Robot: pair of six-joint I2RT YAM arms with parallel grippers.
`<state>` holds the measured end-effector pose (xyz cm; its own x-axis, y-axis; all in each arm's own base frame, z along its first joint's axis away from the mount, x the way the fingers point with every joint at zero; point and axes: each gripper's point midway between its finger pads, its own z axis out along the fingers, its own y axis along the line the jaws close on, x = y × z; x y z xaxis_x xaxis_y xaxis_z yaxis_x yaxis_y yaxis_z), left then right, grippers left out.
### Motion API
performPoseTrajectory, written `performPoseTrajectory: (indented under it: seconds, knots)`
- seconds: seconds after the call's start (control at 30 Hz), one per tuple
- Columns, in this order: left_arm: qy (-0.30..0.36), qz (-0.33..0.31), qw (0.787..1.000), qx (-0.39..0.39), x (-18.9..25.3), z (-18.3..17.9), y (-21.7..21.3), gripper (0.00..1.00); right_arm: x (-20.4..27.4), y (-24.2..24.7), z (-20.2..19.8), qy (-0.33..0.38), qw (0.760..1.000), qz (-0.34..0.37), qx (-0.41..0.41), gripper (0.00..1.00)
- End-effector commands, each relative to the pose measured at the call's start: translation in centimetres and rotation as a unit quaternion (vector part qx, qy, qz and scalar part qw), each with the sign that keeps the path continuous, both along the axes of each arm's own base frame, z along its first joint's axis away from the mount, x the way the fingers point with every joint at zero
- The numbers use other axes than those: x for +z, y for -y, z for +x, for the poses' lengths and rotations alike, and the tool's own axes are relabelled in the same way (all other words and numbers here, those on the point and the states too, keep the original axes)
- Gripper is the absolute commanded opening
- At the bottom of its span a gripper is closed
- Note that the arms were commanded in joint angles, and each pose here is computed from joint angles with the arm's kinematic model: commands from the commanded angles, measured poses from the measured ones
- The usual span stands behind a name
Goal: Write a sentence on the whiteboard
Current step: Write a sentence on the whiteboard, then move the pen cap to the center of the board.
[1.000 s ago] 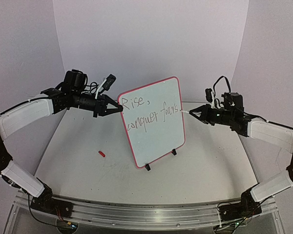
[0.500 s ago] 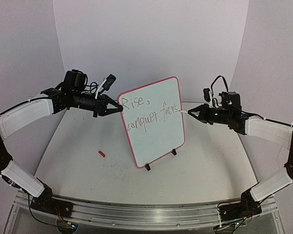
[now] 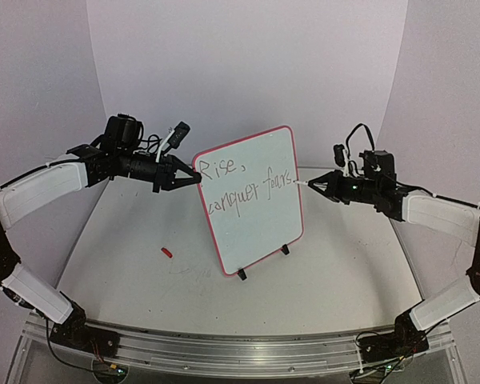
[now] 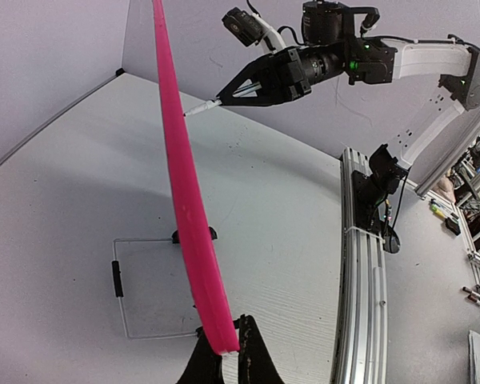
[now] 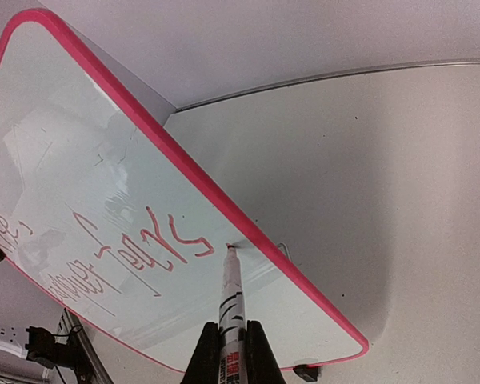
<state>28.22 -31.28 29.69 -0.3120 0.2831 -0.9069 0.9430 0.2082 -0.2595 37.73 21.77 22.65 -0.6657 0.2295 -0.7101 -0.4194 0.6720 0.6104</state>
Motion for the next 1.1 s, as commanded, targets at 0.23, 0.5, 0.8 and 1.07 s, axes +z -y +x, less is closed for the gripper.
performPoseTrajectory:
  seconds: [0.23,0.5,0.8,1.07]
  knots:
    - [-0.068,0.071,0.995,-0.006,-5.2,-2.3,-0.2,0.32,6.4,2.1,-2.2,0.102,0.994,0.008,-0.03,0.0]
    - [-0.062,0.076,0.995,0.021,-5.1,-2.0,-0.8,0.57,7.6,2.6,-2.9,0.12,0.992,0.01,-0.038,0.0]
    - [-0.045,0.065,0.993,0.086,-4.1,-2.2,-2.8,0.79,8.7,3.2,-3.9,0.137,0.99,0.007,-0.041,0.0]
    - [-0.044,0.013,0.98,0.194,-2.4,-3.1,-6.2,0.87,9.1,3.3,-4.6,0.142,0.989,0.012,-0.039,0.0]
